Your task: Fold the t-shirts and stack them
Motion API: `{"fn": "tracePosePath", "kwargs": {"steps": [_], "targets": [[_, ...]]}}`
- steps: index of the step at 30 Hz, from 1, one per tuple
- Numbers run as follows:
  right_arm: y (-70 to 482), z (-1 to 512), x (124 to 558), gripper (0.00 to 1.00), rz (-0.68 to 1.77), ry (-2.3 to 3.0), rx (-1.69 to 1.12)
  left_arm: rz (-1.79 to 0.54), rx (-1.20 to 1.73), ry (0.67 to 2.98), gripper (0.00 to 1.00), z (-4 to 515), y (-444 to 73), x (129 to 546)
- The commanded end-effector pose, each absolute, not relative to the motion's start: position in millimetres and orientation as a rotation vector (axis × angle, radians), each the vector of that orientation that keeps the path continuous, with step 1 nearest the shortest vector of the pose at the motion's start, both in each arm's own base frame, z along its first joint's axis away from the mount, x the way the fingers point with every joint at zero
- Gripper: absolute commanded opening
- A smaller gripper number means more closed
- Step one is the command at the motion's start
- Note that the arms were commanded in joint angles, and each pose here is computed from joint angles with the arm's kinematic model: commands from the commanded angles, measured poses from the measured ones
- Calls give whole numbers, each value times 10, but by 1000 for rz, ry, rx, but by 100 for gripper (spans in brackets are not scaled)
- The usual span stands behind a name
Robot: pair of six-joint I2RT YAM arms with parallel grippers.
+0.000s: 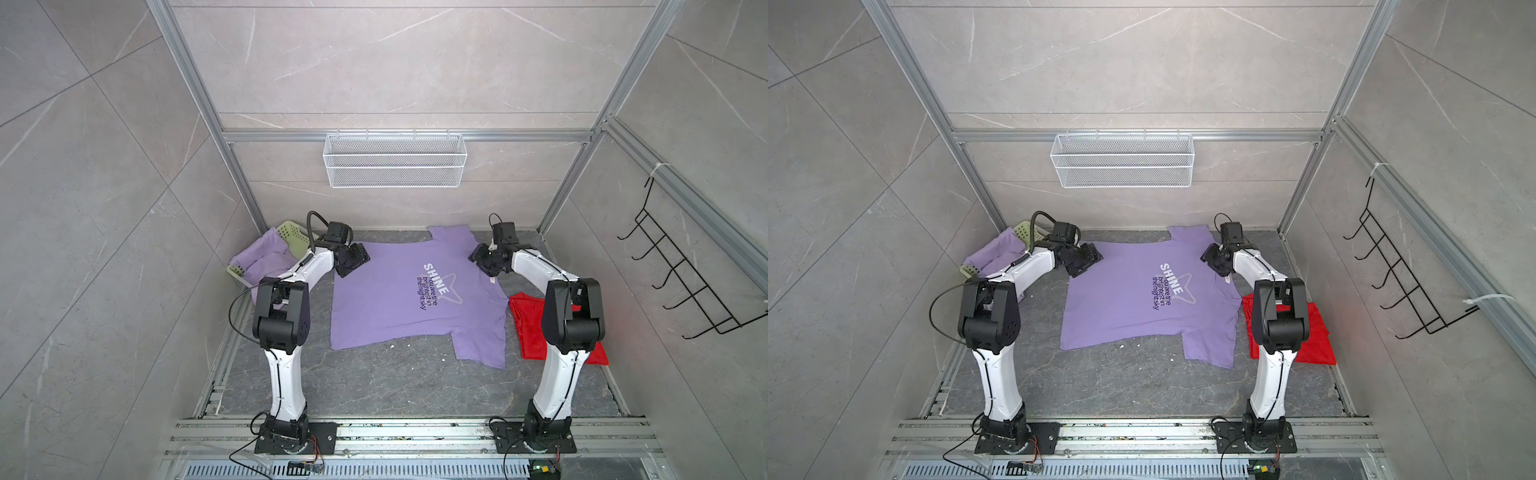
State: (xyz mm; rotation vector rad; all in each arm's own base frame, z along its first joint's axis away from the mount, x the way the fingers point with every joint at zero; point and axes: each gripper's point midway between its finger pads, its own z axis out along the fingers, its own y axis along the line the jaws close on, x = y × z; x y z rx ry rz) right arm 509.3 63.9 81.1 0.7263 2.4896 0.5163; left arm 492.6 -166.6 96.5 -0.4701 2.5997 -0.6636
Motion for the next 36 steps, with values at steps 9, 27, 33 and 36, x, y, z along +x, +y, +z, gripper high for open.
{"fn": "tracePosePath", "kwargs": {"steps": [9, 27, 33, 36], "targets": [[666, 212, 4325, 58, 515, 2577, 827, -757, -566, 2693, 76, 517, -1723, 4193], [499, -13, 2744, 58, 382, 2775, 926, -520, -734, 2927, 76, -98, -1226, 2831], [486, -4, 2621, 58, 372, 2785, 942, -487, -784, 2930, 76, -79, -1146, 2654], [486, 10, 2553, 58, 367, 2804, 949, -473, -810, 2940, 76, -88, -1112, 2544]]}}
